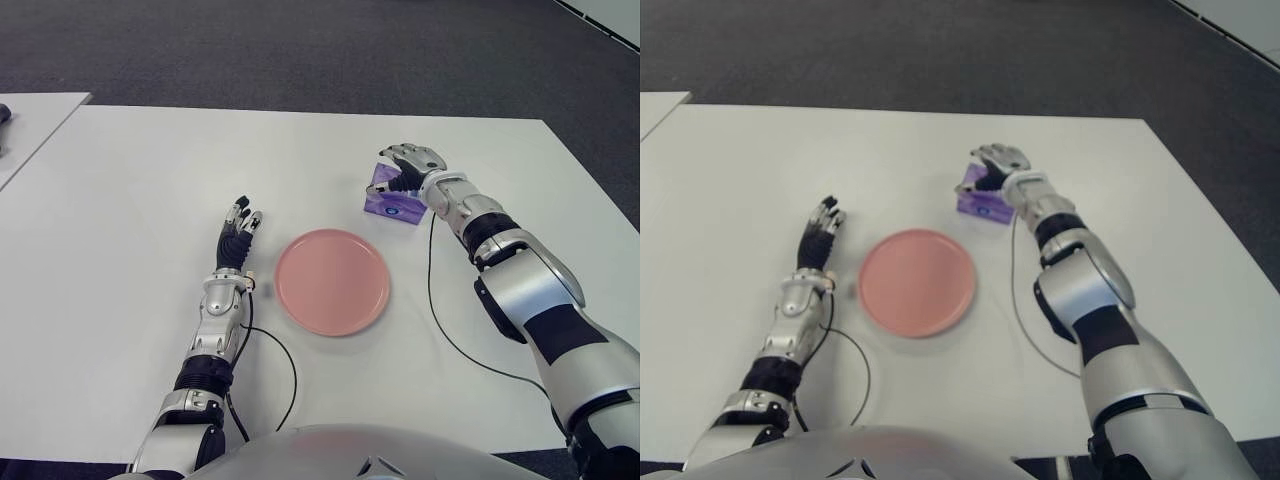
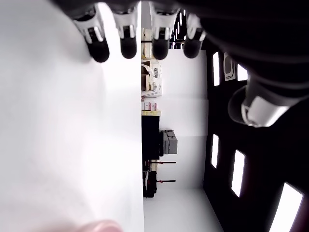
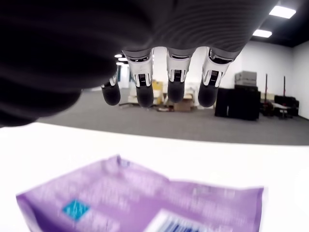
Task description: Put the tissue paper into the plate.
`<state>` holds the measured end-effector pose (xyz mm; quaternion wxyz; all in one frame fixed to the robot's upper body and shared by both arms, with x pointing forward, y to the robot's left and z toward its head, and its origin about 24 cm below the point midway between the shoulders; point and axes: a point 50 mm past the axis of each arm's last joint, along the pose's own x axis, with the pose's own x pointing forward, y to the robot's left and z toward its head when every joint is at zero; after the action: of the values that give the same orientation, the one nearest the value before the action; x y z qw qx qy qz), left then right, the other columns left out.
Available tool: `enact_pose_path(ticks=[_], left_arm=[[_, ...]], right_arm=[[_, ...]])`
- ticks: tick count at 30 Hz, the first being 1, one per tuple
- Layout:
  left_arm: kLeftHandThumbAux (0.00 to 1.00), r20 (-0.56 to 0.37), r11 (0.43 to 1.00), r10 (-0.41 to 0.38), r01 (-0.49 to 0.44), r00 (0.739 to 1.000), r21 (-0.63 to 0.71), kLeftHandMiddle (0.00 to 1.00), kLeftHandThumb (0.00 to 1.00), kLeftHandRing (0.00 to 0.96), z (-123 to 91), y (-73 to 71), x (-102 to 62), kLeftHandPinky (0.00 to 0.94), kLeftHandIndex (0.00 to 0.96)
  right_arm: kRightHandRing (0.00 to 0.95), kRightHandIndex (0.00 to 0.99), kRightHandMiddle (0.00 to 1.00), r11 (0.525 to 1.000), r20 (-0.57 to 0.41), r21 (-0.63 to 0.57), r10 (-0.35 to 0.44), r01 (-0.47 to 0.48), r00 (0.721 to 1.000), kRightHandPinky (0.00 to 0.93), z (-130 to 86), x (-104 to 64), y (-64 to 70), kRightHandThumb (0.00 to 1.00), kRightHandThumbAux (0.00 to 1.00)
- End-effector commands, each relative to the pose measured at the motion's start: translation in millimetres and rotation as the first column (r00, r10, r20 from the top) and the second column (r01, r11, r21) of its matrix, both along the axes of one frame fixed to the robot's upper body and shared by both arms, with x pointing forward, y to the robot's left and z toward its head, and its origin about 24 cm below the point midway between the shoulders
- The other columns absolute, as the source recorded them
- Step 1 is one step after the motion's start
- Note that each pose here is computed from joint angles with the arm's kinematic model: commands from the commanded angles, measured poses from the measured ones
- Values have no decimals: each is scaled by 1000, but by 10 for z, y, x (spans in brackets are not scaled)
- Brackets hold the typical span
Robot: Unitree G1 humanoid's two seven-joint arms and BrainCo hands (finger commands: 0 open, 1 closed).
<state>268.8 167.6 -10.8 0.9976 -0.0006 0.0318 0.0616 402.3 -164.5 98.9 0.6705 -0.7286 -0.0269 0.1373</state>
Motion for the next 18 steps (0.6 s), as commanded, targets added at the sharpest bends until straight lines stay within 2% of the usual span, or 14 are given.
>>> enact_pose_path(ticks=[1,8,18], left_arm=[[432,-58,1000,13,-13,998,1,0,0,0,-115,21,-79,0,0],[424,-59,1000,16,-16,998,7,0,0,0,-116,20,-80,0,0],[424,-51,1000,17,-17,999,5,0,0,0,-131,28,-97,0,0]], right_arm=[[0,0,0,1000,-46,12,-7,7,999,0,-162,-56,42,424,253],[0,0,0,1000,-69,-1,-11,11,998,0,-277,-100,66,421,247],[0,0,0,999,-79,-38,-19,16,997,0,-346,-133,16,412,243]])
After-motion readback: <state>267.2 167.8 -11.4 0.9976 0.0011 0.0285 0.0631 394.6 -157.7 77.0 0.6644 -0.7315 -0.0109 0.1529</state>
